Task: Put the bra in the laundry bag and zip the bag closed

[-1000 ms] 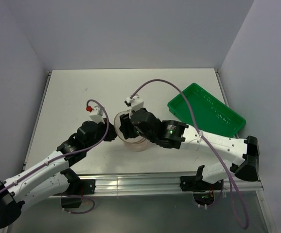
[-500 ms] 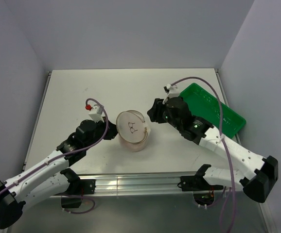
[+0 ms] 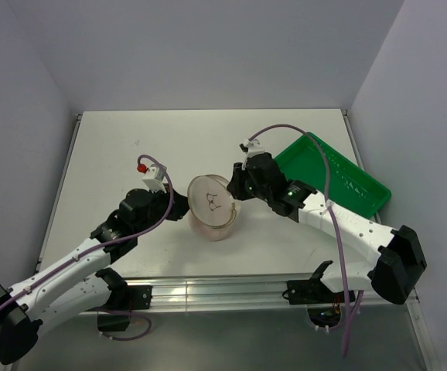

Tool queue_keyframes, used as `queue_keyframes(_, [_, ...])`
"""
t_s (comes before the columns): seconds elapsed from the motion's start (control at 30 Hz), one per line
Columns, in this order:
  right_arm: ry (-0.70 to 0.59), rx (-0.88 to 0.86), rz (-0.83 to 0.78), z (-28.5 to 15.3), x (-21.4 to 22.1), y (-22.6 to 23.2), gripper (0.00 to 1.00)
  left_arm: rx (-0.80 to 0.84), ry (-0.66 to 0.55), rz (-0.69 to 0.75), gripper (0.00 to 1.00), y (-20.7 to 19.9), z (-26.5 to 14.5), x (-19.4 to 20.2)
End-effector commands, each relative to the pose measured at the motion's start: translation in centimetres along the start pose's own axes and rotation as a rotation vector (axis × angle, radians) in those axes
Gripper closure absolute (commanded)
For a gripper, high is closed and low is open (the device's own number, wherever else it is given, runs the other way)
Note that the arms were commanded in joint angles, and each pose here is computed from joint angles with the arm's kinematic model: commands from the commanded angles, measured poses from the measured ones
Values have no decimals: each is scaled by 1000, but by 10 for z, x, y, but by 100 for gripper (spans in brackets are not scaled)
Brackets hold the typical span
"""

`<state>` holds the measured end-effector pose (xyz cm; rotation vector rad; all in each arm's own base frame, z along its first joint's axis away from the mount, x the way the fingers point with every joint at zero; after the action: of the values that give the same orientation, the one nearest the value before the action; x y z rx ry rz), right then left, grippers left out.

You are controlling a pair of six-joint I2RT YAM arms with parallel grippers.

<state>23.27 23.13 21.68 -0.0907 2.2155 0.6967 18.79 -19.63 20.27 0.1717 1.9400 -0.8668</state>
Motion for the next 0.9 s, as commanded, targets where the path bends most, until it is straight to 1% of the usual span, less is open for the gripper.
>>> queue_keyframes(0.0, [-45, 51, -17, 5, -18, 2, 68, 10, -62, 35, 100, -6, -2, -21])
queue_keyframes(0.03, [-59, 94, -13, 4, -18, -3, 61, 9, -66, 34, 100, -6, -2, -21])
queue_keyframes(0.1, [-68, 104, -12, 1, -14, -7, 51, 21, -80, 32, 100, -7, -3, -23])
queue_keyframes(0.2, [-39, 119, -16, 3, -6, -11, 46, 37, -83, 30, 100, -9, -1, -24])
queue_keyframes(0.27, [-20, 112, -27, 7, -3, -10, 46, 46, -83, 22, 100, -10, 1, -23])
queue_keyframes(0.4, [-1, 130, -45, 19, -3, -8, 50, 70, -80, 15, 100, -14, 3, -23])
queue_keyframes(0.47, [-10, 135, -48, 21, -8, -5, 50, 65, -81, 17, 100, -13, 3, -23])
queue_keyframes(0.53, [-16, 131, -56, 22, -12, -3, 48, 44, -75, 16, 100, -10, 3, -22])
queue_keyframes(0.63, [-6, 159, -63, 26, -11, -6, 48, 25, -65, 19, 100, -8, 4, -22])
queue_keyframes(0.67, [0, 164, -66, 27, -9, -7, 50, 25, -64, 18, 100, -7, 5, -21])
queue_keyframes(0.7, [6, 173, -70, 28, -8, -9, 55, 27, -65, 16, 100, -7, 4, -21])
queue_keyframes(0.77, [8, 186, -70, 29, -5, -12, 78, 25, -67, 14, 100, -7, 5, -21])
queue_keyframes(0.8, [3, 188, -66, 28, -6, -12, 91, 22, -68, 13, 100, -6, 5, -22])
queue_keyframes(0.83, [-2, 190, -65, 27, -5, -13, 97, 21, -66, 15, 100, -6, 5, -21])
queue_keyframes(0.87, [-10, 181, -63, 25, -7, -12, 100, 13, -68, 14, 100, -5, 5, -22])
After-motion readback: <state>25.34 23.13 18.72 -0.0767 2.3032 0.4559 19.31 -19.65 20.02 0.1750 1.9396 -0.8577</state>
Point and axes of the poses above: each gripper's point midway between its finger pads, its own z axis out along the fingers, its own y axis along the line the jaws close on, x = y × z, the point moved 6 cm from there along -z, back along the fingers, and after that the axes turned 8 degrees about z, right-handed, at the moved point
